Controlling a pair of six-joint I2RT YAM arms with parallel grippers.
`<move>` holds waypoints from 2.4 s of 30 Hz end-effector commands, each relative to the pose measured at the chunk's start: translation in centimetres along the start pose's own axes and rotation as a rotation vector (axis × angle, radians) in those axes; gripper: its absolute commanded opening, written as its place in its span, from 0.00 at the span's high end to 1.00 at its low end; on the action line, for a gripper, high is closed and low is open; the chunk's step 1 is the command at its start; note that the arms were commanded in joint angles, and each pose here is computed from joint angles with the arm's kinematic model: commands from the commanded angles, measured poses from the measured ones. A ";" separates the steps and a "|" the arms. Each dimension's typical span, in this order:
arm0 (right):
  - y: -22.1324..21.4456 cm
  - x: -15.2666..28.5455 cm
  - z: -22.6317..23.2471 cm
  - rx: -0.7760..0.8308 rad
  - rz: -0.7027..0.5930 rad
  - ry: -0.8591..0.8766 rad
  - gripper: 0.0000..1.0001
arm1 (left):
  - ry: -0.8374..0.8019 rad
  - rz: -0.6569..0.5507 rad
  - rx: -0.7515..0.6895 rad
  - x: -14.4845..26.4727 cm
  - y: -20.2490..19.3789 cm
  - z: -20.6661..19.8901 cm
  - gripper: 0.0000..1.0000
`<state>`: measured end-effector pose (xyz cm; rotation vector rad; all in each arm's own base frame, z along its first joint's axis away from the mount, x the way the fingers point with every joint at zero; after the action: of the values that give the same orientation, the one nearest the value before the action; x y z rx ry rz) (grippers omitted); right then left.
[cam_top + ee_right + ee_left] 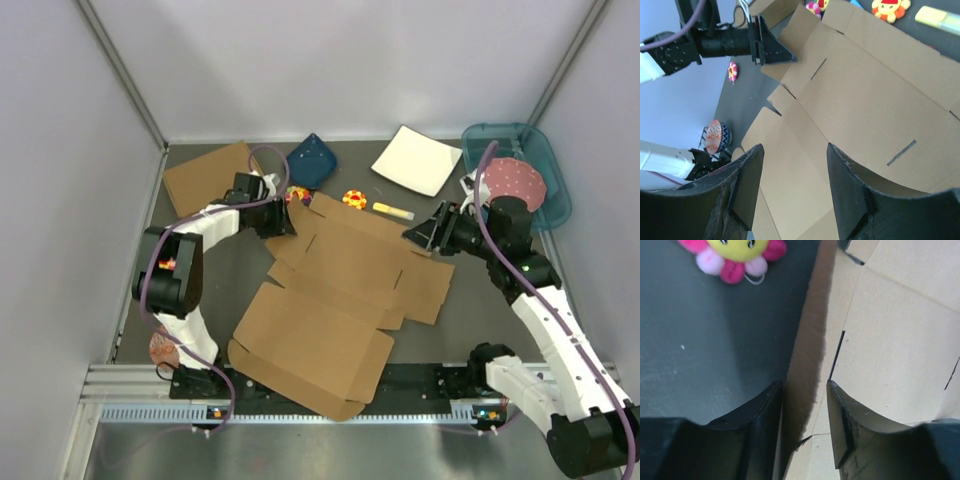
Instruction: Fold the paper box
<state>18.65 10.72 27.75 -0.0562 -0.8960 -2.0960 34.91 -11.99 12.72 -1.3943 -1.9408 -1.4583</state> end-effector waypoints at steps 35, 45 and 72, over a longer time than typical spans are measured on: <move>2.6 1.1 2.6 0.420 -0.147 0.022 0.44 | -0.113 -0.937 -0.374 7.4 -11.9 -7.9 1.00; 4.4 -1.0 4.4 0.727 -0.244 0.128 0.37 | -0.097 -0.989 -0.515 7.4 -12.0 -8.2 1.00; 8.1 -14.0 3.9 0.810 0.036 0.209 0.11 | 0.055 -0.997 -0.559 7.8 -12.1 -8.0 1.00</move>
<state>31.64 17.74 28.88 0.4035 -1.5366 -1.5606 18.81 -14.97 13.65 -0.5571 -2.3617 -2.5594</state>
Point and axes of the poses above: each gripper's point midway between its finger pads, its own x axis back along the fingers, its own z axis along the line the jaws close on, y = z × x, the point moved 9 cm from there along x, back along the fingers, and after that the axes turned 7 degrees about -x, right-handed, at the moved point
